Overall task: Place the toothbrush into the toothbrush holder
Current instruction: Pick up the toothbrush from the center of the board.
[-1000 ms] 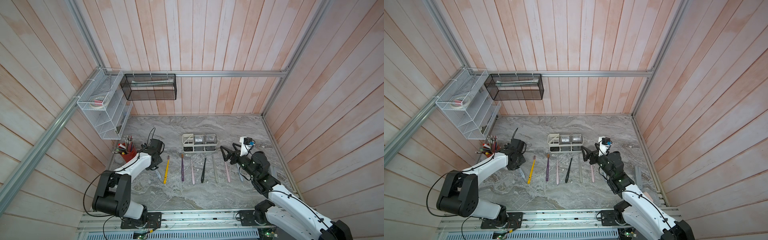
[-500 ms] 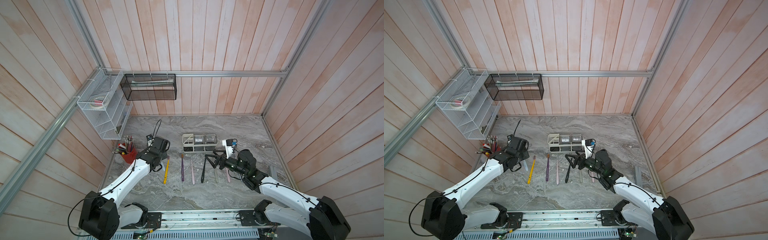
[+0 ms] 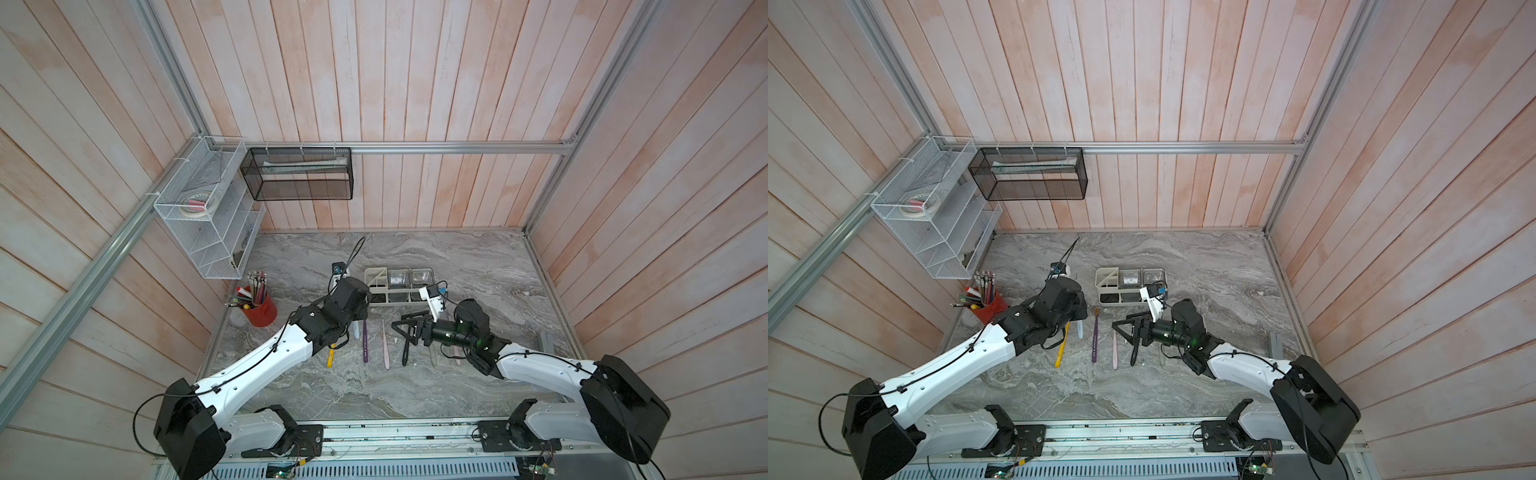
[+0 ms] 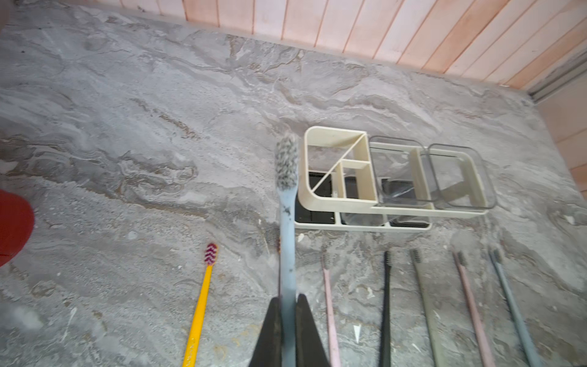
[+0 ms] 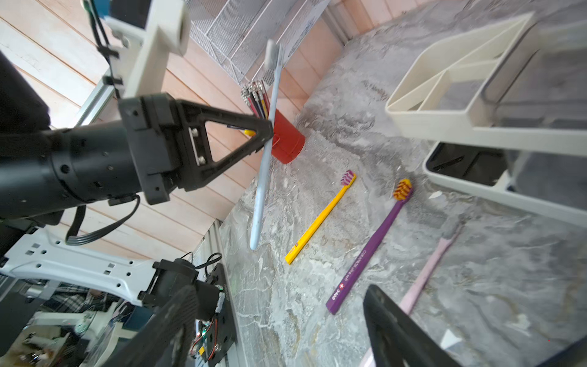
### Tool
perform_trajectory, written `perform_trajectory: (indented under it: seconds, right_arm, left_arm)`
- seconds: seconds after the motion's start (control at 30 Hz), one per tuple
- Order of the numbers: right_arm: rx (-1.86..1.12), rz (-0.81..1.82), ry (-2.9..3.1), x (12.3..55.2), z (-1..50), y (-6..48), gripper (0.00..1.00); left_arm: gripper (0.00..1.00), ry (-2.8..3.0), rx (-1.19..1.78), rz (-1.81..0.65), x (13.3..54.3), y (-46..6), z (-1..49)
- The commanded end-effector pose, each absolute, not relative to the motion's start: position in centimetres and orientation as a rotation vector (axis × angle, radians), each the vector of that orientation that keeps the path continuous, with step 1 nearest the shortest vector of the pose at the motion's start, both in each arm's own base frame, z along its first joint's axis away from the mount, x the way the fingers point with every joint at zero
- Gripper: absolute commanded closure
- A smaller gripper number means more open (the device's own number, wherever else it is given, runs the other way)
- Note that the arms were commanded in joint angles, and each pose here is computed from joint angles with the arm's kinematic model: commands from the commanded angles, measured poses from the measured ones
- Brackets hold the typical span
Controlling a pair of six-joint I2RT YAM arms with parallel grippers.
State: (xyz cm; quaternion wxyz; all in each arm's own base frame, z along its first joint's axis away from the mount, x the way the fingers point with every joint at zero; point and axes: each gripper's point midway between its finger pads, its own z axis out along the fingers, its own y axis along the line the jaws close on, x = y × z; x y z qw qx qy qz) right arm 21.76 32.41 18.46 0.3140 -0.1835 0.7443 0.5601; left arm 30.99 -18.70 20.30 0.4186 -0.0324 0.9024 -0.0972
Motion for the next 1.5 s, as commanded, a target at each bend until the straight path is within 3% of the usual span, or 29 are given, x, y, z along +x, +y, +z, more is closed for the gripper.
perform_trajectory:
  seconds: [0.0, 0.5, 1.47]
  right_arm:
    - [-0.534, 1.55, 1.89, 21.0, 20.3, 34.0, 0.17]
    - [-0.549, 1.528, 1.905, 21.6, 18.8, 36.2, 0.25]
    - [-0.563, 1.539, 1.943, 21.6, 18.2, 36.9, 0.7]
  left_arm:
    - [1.0, 2.224, -0.05, -0.319, 31.4, -20.5, 21.6]
    - [1.0, 2.214, -0.01, -0.491, 28.7, -24.9, 22.3]
    - [1.0, 2.211, -0.004, -0.495, 27.7, -25.7, 22.4]
